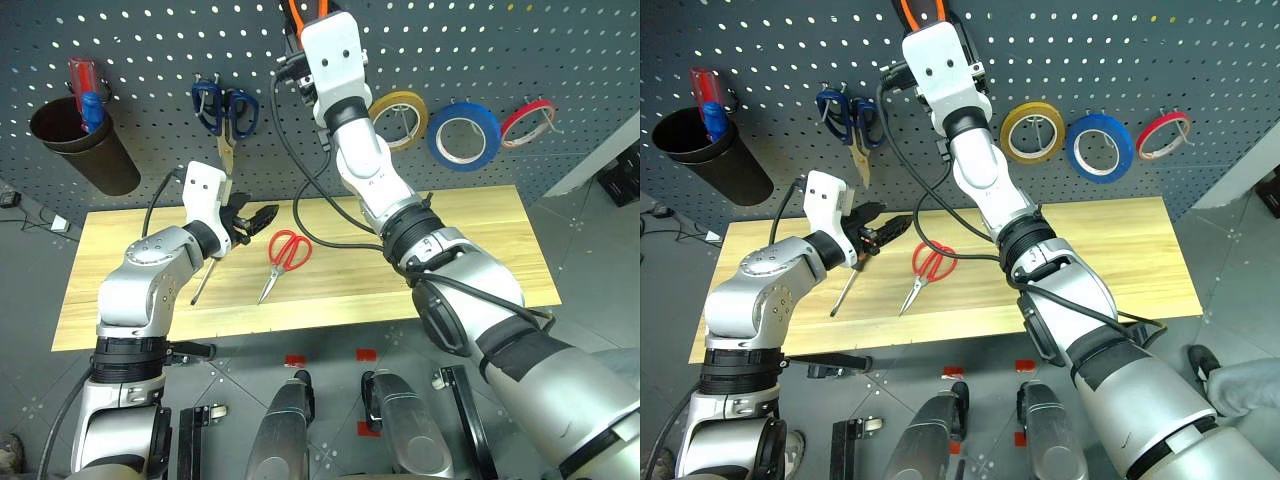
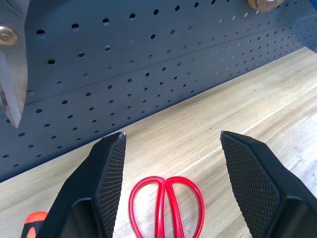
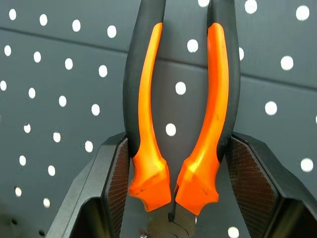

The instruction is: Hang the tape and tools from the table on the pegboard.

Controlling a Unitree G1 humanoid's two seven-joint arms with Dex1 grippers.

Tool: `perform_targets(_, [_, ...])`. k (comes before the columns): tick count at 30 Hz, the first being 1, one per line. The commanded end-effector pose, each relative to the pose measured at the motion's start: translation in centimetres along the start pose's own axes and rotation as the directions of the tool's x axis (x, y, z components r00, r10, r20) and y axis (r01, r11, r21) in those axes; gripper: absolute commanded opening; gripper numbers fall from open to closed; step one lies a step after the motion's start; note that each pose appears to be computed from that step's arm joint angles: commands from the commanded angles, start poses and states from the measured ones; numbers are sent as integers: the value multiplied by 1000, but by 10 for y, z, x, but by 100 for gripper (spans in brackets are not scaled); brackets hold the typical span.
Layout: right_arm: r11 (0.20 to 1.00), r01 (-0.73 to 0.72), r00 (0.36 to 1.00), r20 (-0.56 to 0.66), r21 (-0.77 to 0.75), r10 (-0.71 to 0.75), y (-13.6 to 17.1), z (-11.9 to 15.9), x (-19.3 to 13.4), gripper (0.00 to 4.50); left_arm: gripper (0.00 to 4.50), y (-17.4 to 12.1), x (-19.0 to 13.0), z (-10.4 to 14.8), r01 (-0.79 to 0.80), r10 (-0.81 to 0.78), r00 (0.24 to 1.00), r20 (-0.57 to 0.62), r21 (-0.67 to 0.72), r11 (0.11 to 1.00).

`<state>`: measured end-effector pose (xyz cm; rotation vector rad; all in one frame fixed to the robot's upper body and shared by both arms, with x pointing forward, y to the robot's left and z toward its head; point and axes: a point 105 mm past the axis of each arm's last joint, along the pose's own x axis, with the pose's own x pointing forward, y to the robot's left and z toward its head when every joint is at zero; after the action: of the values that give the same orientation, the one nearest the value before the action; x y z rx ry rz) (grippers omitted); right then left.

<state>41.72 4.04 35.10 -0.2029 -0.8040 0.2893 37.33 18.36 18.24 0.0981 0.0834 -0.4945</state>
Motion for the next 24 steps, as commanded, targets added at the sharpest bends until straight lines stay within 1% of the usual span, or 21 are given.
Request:
perform_targets(1, [1000, -18, 1000, 24, -21, 18, 8, 6, 2, 260, 319, 0, -2, 5, -10, 9, 999, 34, 20, 1000])
perform_targets(3, [999, -25, 1000, 2, -33, 25, 8, -1, -2, 260, 319, 0, -2, 3, -9, 9, 1000, 29, 24, 1000])
perform_targets(6, [999, -32, 996, -78, -32, 30, 9, -24, -13, 260, 319, -1, -5, 0, -11, 10, 1000, 23, 29, 1000])
perform_targets(8, [999, -34, 994, -102, -26, 31, 10, -31, -18, 260, 319, 0, -5, -1, -15, 15, 1000, 21, 28, 999])
perform_targets(11, [1000, -23, 990, -138, 19, 26, 8, -38, -20, 260, 319, 0, -5, -2, -15, 15, 1000, 20, 27, 1000])
perform_targets(15, [991, -1, 979, -201, 132, 28, 8, -50, -26, 260, 319, -2, -4, -4, -18, 17, 1000, 25, 14, 1000])
perform_targets(17, [986, 11, 974, -223, 164, 26, 8, -56, -31, 332, 319, -4, -4, -5, -22, 22, 999, 28, 3, 1000])
perform_targets(18, [985, 6, 973, -228, 175, 35, 9, -59, -34, 353, 319, -3, -5, -6, -30, 30, 999, 26, -1, 1000])
perform_targets(20, [982, -12, 971, -232, 188, 57, 11, -61, -39, 422, 319, -2, -4, -9, -42, 43, 999, 22, -13, 999])
perform_targets(21, [982, -25, 971, -228, 189, 68, 12, -61, -41, 447, 319, -2, -5, -10, -45, 46, 999, 19, -21, 999])
perform_targets(24, [978, -56, 972, -215, 200, 100, 14, -61, -51, 447, 319, -3, -5, -15, -47, 47, 999, 11, -35, 998])
